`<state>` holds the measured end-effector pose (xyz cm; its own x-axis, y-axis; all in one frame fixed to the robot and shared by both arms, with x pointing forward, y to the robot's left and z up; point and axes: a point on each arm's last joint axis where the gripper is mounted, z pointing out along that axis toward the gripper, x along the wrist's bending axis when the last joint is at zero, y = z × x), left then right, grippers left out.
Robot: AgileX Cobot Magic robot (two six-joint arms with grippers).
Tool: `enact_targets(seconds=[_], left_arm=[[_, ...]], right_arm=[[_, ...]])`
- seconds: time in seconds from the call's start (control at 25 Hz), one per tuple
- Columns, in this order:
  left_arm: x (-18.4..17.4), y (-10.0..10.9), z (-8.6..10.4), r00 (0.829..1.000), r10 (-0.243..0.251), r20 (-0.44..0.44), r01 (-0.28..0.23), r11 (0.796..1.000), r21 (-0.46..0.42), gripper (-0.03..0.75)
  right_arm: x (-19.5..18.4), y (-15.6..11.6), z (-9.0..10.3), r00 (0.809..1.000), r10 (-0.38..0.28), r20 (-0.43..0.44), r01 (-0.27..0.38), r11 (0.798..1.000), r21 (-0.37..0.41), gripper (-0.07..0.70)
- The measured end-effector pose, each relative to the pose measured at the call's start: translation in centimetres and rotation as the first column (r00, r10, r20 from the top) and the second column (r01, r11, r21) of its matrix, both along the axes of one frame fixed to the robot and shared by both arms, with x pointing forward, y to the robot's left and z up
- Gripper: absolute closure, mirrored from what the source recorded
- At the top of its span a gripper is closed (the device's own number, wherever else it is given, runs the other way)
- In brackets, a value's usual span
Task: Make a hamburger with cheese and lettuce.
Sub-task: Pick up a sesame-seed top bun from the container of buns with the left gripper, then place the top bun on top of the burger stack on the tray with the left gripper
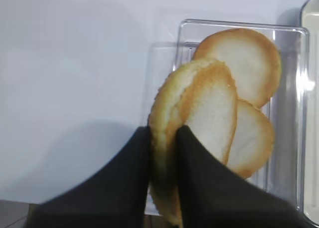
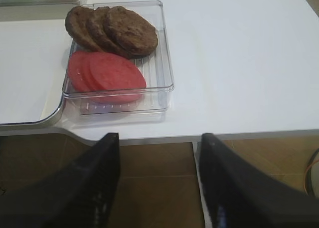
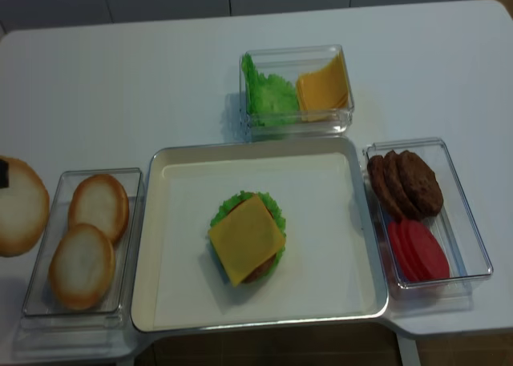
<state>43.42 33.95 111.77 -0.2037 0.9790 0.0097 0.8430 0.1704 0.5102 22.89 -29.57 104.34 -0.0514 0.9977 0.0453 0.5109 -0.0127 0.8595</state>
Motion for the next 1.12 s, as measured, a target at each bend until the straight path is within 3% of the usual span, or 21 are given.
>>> enact_targets(seconds=[0.32, 0.48, 0.72, 0.88, 1.0, 1.12], left_arm=[[0.1, -3.6, 1.6, 0.985, -0.172, -0.001, 0.172, 0.985, 0.017, 0.605], [-0.1, -6.1, 1.6, 0.961, -0.277, -0.009, 0.277, 0.96, 0.029, 0.605], [0.1, -10.0, 1.2, 0.932, -0.362, -0.022, 0.362, 0.925, 0.117, 0.605], [0.3, -13.2, 0.4, 0.904, -0.426, -0.032, 0.423, 0.884, 0.199, 0.605], [0.5, -16.0, -0.6, 0.866, -0.497, -0.05, 0.492, 0.83, 0.261, 0.606], [0.7, -18.6, -1.6, 0.847, -0.529, -0.05, 0.513, 0.788, 0.34, 0.608]], right_arm=[[0.0, 0.0, 0.0, 1.0, 0.0, 0.0, 0.0, 1.0, 0.0, 0.25], [0.0, 0.0, 0.0, 1.0, 0.0, 0.0, 0.0, 1.0, 0.0, 0.253], [0.0, 0.0, 0.0, 1.0, 0.0, 0.0, 0.0, 1.0, 0.0, 0.258], [0.0, 0.0, 0.0, 1.0, 0.0, 0.0, 0.0, 1.0, 0.0, 0.26], [0.0, 0.0, 0.0, 1.0, 0.0, 0.0, 0.0, 1.0, 0.0, 0.268], [0.0, 0.0, 0.0, 1.0, 0.0, 0.0, 0.0, 1.0, 0.0, 0.271]])
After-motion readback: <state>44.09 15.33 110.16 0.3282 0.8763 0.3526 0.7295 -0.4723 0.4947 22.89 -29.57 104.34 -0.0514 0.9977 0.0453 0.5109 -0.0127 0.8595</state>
